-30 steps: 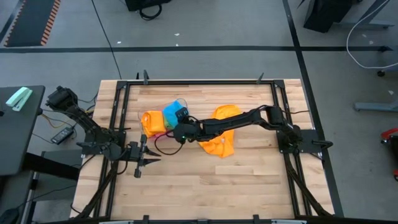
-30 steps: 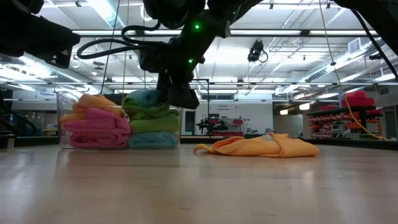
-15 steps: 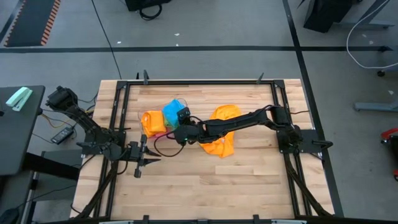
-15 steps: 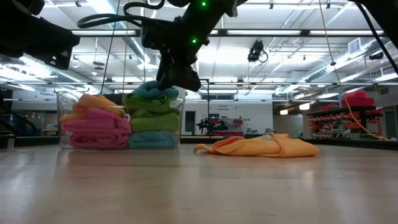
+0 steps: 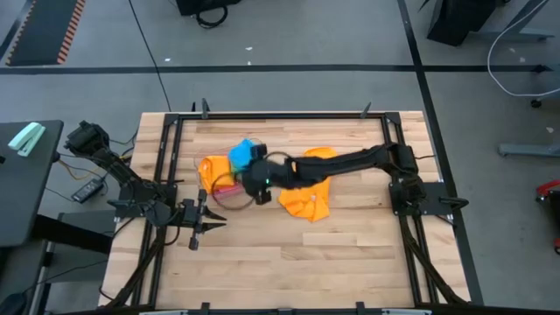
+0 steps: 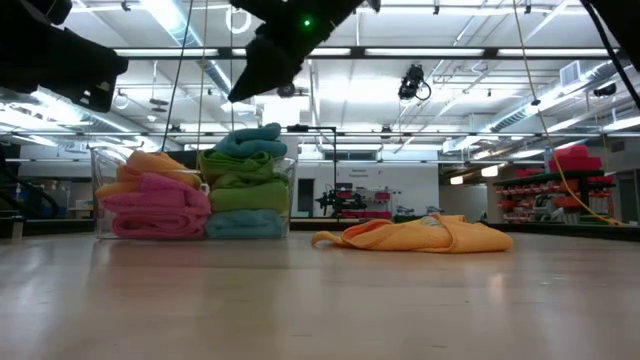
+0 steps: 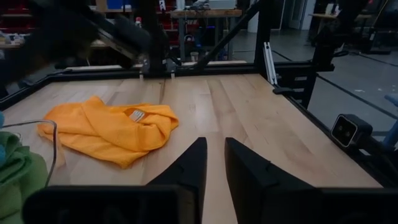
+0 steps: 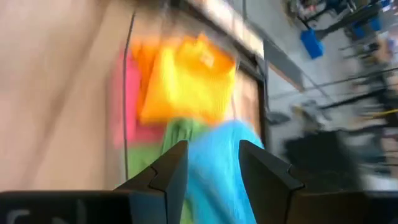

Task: Fold microfiber towels
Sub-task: Put the blue microfiber towel into the transparent bin

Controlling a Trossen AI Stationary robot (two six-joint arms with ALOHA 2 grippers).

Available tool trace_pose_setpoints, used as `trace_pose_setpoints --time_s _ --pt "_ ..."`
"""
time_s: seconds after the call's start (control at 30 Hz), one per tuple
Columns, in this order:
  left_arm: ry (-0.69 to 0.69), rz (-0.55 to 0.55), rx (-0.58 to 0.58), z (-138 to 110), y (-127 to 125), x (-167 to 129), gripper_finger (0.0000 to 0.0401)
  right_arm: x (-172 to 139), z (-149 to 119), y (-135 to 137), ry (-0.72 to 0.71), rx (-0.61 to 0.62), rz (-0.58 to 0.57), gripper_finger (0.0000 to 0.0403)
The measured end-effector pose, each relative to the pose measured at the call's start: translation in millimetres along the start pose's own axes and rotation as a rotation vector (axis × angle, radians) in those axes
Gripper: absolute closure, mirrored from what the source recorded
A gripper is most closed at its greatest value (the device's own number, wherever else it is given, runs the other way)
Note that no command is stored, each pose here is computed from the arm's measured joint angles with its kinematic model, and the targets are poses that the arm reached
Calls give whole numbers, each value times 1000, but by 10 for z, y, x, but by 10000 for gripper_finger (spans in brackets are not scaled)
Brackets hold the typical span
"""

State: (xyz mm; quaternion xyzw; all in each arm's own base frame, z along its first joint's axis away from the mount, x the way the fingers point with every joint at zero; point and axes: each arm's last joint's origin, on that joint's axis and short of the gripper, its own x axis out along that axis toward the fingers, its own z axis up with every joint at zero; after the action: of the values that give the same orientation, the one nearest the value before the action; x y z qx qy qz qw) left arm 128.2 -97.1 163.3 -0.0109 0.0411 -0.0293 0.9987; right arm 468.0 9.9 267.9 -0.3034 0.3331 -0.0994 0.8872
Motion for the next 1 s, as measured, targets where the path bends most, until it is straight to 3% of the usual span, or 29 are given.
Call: trace_pose_setpoints --time_s 0.23,0.43,0.8,1.0 --pt "29 3 -2 -34 3 -1 335 219 -152 -465 -195 243 155 251" --pt "40 4 8 -47 5 -2 328 324 -266 -797 -364 312 169 251" --pt "42 4 13 -50 5 -2 339 498 -573 -782 -485 353 162 251" --pt "38 4 9 -45 5 -1 333 548 -706 -801 -492 456 146 251"
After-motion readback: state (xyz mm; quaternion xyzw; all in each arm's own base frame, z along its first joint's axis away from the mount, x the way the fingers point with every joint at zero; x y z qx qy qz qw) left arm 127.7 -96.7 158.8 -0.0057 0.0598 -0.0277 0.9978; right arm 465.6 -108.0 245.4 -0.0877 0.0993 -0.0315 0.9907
